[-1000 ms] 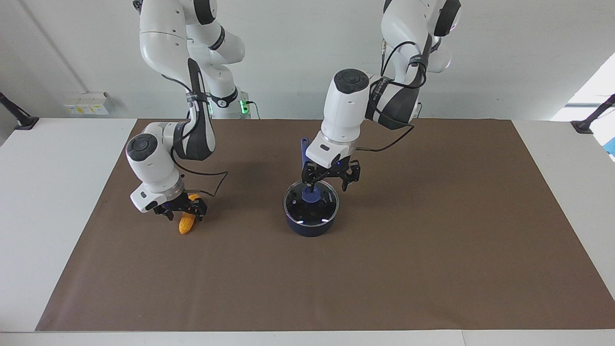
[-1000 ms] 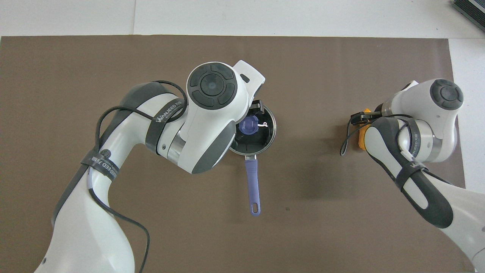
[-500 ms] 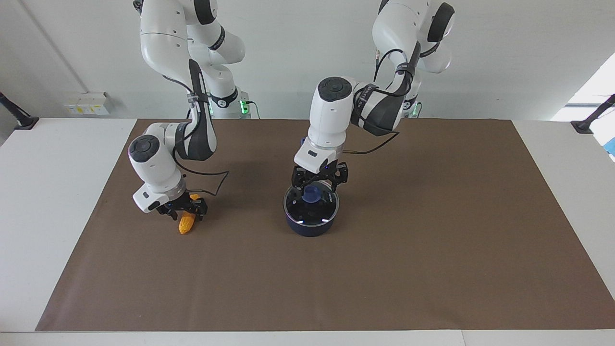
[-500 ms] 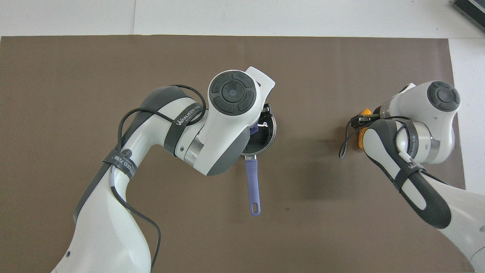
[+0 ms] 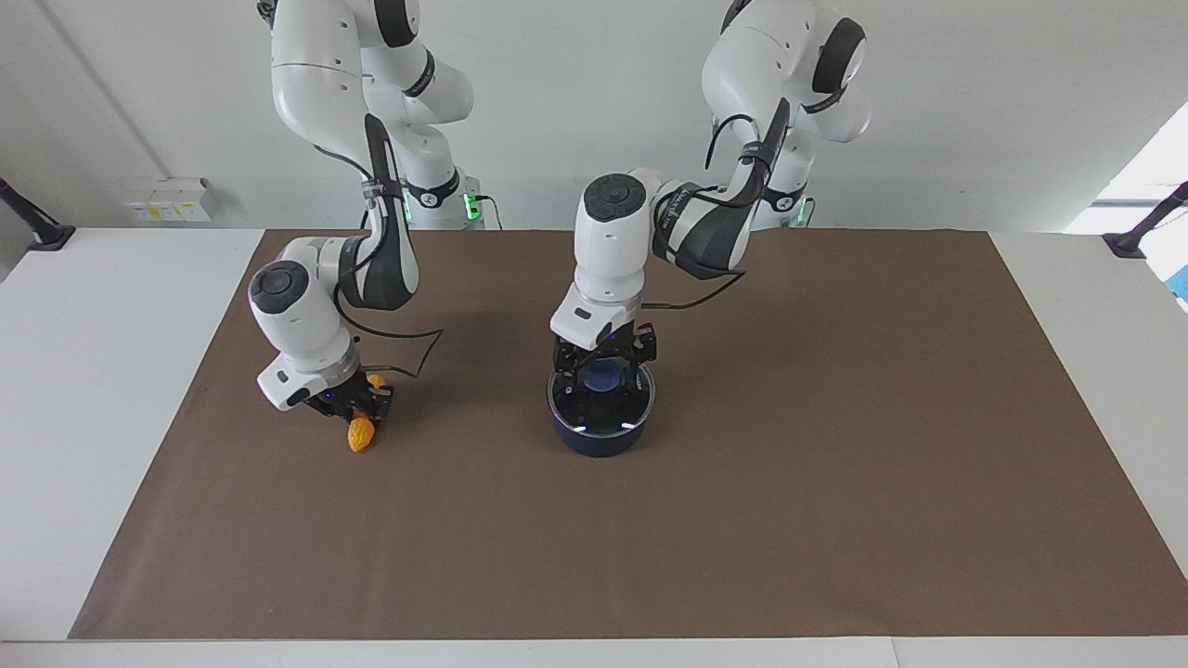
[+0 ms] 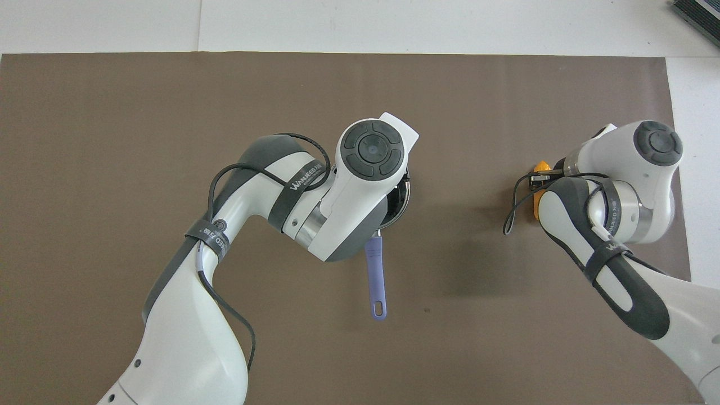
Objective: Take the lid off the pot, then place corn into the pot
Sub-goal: 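Grasp the blue lid knob with the left gripper while the right gripper grasps the corn, then lift the lid off with the left gripper while the right gripper lifts the corn, then lower the lid with the left gripper while the right gripper carries corn over the pot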
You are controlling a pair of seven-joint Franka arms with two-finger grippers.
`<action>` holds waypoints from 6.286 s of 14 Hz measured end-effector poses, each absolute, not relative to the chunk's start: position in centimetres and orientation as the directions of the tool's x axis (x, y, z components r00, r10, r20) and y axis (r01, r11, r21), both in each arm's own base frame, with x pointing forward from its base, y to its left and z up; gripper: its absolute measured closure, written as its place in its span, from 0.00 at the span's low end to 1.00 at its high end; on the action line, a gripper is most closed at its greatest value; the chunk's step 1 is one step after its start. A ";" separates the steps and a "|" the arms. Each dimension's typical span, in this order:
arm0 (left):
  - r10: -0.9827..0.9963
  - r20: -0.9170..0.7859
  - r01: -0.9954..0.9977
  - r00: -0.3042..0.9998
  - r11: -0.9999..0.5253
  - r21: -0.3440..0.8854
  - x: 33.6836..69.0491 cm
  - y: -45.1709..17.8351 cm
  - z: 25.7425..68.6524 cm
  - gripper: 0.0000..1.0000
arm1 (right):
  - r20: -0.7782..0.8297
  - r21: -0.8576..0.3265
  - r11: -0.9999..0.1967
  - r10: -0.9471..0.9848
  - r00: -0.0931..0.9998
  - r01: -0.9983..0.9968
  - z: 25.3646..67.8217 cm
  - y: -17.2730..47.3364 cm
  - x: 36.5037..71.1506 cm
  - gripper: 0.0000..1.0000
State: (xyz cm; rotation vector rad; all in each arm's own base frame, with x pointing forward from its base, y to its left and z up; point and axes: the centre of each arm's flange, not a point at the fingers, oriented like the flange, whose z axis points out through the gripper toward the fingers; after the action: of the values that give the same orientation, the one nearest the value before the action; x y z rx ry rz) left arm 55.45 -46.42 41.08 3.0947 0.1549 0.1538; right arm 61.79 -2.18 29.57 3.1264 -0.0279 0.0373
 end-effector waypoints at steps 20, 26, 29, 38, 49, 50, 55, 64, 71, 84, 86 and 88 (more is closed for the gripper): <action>0.111 0.099 0.106 0.989 -0.993 0.048 55.4 -46.6 41.4 0.37 | 0.024 0.015 -1.000 -0.015 1.000 -0.015 29.6 -2.0 61.8 0.63; 0.123 0.116 0.116 0.986 -0.991 0.064 55.5 -46.4 43.1 0.37 | 0.034 0.015 -1.000 -0.015 0.999 -0.015 30.0 -2.0 62.1 0.63; 0.132 0.134 0.122 0.982 -0.989 0.079 55.1 -45.6 46.6 0.37 | 0.033 0.013 -1.000 -0.016 0.999 -0.016 33.0 -2.1 63.0 0.63; 0.175 0.140 0.169 0.975 -0.984 0.058 57.1 -36.8 52.7 0.37 | 0.040 -0.020 -0.998 -0.058 0.998 -0.057 48.0 3.3 61.6 0.63; 0.041 0.047 0.043 0.998 -0.998 -0.035 60.3 -22.4 51.4 0.37 | 0.104 -0.090 -0.984 -0.160 0.982 -0.151 49.2 20.8 61.2 0.63; 0.035 0.041 0.036 0.999 -0.999 -0.038 60.7 -20.9 51.2 0.37 | 0.110 -0.100 -0.983 -0.165 0.980 -0.155 49.3 22.3 61.8 0.63; 0.016 0.032 0.017 0.999 -0.999 -0.035 60.8 -12.2 48.4 0.37 | 0.107 -0.131 -0.979 -0.171 0.979 -0.157 46.6 30.2 64.3 0.63; -0.089 0.008 -0.088 0.996 -0.995 -0.037 57.3 1.4 45.1 0.37 | 0.094 -0.110 -0.987 -0.125 0.988 -0.115 40.6 35.0 64.0 0.63; -0.097 0.035 -0.097 0.995 -0.995 -0.011 54.6 6.4 39.6 0.37 | 0.072 -0.095 -0.989 -0.119 0.990 -0.112 37.6 35.2 63.6 0.63; -0.081 0.077 -0.082 0.994 -0.997 0.009 52.2 6.2 35.1 0.00 | 0.041 -0.073 -0.992 -0.108 0.993 -0.105 32.9 35.2 61.8 0.63; -0.083 0.087 -0.084 0.993 -0.996 0.007 52.3 6.2 35.5 0.00 | 0.041 -0.073 -0.992 -0.108 0.993 -0.104 32.9 35.2 61.8 0.57; -0.087 0.090 -0.088 0.992 -0.996 0.007 52.8 6.2 36.7 0.00 | 0.046 -0.076 -0.992 -0.104 0.993 -0.101 33.2 35.4 61.8 0.36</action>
State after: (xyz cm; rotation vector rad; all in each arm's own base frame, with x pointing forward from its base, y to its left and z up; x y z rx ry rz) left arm 52.83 6.16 36.75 3.1243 -0.1377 0.1402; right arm 61.80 35.36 33.20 3.2096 -0.1653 0.0799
